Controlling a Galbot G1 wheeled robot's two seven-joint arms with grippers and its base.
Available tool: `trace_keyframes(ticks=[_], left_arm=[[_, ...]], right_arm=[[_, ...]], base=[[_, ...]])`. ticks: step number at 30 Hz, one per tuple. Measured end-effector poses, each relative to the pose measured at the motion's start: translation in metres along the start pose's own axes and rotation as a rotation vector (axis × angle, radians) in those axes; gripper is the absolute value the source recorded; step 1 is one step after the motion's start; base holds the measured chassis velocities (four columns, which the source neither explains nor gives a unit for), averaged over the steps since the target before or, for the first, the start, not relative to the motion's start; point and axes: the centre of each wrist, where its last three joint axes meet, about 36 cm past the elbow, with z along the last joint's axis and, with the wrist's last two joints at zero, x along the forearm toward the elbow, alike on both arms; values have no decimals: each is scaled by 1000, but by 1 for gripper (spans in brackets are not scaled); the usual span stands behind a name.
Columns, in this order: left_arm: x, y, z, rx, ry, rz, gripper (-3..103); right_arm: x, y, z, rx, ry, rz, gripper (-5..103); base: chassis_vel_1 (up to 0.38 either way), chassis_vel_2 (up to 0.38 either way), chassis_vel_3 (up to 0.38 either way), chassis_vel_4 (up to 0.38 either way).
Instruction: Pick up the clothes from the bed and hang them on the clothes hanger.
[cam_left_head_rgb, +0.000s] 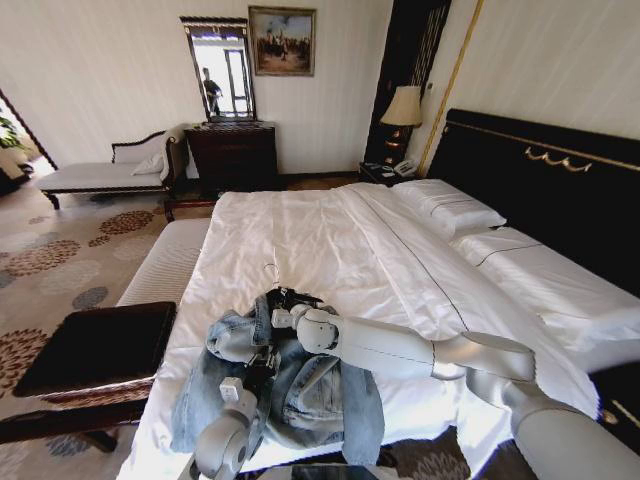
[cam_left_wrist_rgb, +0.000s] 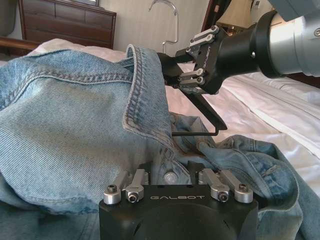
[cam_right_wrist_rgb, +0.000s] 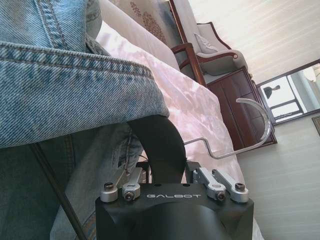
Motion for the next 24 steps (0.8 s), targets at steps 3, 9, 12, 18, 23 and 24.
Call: trace_keyframes(ticks=[3,9,12,18,23,24], left_arm=[[13,6,-1,-37,-5,-19,56],[36,17,-16,-75,-37,-54,72],[64,26,-46,-82,-99,-96,88],[88,38,-86,-59,-193,-152,99],[85,83,-132,1,-284,-254,100],[81,96,-140,22,-295,-273,100]], right_arm=[[-2,4,-6,-15,-6,9,35],[-5,9,-12,-20,-13,15,35],[-6,11,-17,-25,-19,17,35],[-6,13,-20,-28,-24,17,35],[-5,11,-22,-25,-31,21,35],[-5,11,-23,-25,-33,22,35]], base=[[0,0,0,0],[0,0,0,0],[0,0,0,0],[0,0,0,0],[0,0,0,0],[0,0,0,0]])
